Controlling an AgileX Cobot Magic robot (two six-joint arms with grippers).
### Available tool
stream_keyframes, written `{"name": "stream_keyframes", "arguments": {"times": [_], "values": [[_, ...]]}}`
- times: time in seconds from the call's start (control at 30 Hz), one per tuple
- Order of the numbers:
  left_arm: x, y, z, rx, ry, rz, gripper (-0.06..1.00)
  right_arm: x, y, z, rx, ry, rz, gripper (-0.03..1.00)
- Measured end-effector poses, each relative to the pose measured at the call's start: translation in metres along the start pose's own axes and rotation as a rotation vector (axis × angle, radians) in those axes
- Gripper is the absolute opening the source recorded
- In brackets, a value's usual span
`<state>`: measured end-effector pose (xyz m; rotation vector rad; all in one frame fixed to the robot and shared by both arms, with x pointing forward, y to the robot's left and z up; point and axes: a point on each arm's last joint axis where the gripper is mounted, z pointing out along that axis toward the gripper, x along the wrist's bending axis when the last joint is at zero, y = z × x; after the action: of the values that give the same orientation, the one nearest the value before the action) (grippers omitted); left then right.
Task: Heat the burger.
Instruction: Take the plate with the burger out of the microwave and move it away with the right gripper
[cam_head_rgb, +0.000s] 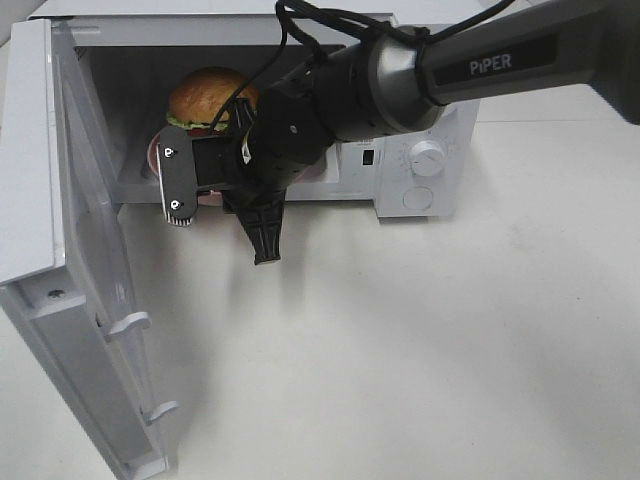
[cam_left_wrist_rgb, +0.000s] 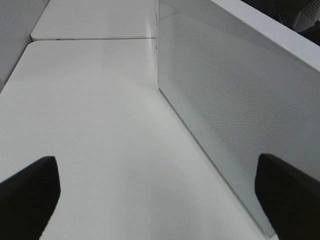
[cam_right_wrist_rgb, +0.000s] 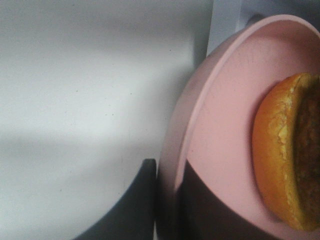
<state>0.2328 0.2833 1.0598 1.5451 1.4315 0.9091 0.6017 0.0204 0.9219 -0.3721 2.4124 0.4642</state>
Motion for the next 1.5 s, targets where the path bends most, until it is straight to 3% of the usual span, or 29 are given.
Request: {"name": "stream_keyframes", "arguments": {"times": [0.63,1.5], "values": [[0.0,0.0,0.0,0.0,0.0,0.0,0.98,0.031,-0.012,-0.053,-0.064,-0.053,-0.029,0.09],[0.0,0.0,0.0,0.0,0.0,0.0,0.98,0.074,-0.03,-0.118,-0.092,-0.061,-0.067,0.09]]}}
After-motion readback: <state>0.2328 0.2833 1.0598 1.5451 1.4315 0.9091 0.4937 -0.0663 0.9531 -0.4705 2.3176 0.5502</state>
